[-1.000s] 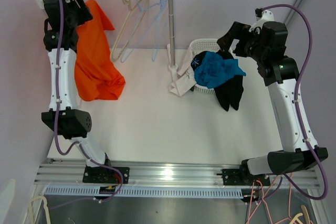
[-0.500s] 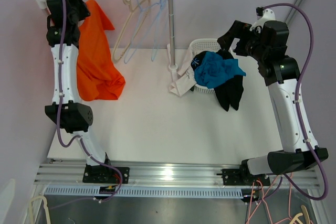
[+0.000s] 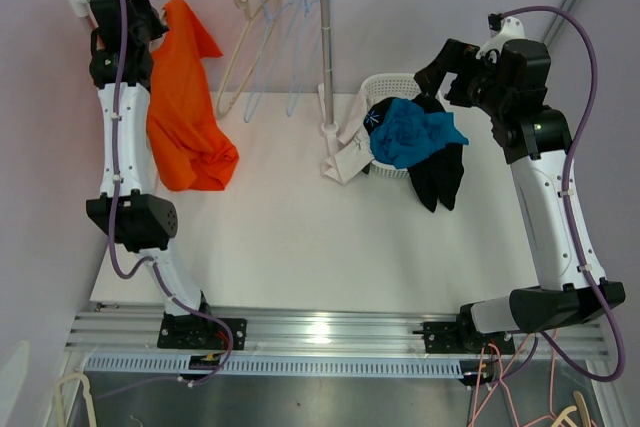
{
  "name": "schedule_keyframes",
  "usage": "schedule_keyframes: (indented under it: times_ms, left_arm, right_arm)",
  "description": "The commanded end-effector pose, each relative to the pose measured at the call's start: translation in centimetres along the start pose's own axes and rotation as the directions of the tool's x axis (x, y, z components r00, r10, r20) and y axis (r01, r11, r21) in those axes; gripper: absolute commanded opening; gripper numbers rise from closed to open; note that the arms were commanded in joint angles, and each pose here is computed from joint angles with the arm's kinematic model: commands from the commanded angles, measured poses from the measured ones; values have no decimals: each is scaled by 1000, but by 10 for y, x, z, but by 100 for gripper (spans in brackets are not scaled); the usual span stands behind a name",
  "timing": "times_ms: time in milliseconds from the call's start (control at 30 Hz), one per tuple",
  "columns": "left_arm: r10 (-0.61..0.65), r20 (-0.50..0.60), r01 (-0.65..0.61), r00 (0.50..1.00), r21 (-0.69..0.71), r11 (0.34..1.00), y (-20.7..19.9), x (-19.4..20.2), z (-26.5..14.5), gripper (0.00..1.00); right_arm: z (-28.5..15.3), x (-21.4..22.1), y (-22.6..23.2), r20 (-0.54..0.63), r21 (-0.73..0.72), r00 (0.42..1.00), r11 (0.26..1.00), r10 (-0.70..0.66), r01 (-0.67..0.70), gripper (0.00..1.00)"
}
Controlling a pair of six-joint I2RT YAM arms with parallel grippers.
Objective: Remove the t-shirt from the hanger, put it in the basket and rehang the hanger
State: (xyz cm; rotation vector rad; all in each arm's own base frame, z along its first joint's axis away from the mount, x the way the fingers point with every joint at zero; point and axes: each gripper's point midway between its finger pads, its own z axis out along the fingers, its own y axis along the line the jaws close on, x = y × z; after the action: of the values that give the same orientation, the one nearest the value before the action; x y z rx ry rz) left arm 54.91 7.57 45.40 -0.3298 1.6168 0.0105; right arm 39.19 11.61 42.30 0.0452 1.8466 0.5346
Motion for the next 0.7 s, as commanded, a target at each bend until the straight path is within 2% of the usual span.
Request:
schedule_keyframes:
  times_ms: [0, 133, 567, 633, 667]
  left_arm:
    - [-1, 29, 2, 1000, -15, 1000, 4, -12, -1, 22]
    - [-6, 16, 6, 1000, -19, 1000, 5, -7, -1, 25]
    - [4, -10, -4, 1000, -45, 999, 6, 8, -4, 22]
    - [6, -11, -7, 1000, -48, 999, 6, 10, -3, 4]
    - [11, -13, -12, 1000, -47, 999, 5, 12, -4, 1]
  right_arm:
    - [-13, -23, 9, 75, -24, 997, 999, -24, 26, 99]
    - [-13, -24, 11, 78, -30, 997, 999, -20, 23, 100]
    - [-5, -11, 7, 53, -36, 999, 999, -10, 12, 100]
    - [-5, -11, 7, 56, -36, 998, 999, -10, 12, 99]
    - [-4, -10, 6, 54, -34, 999, 999, -9, 11, 100]
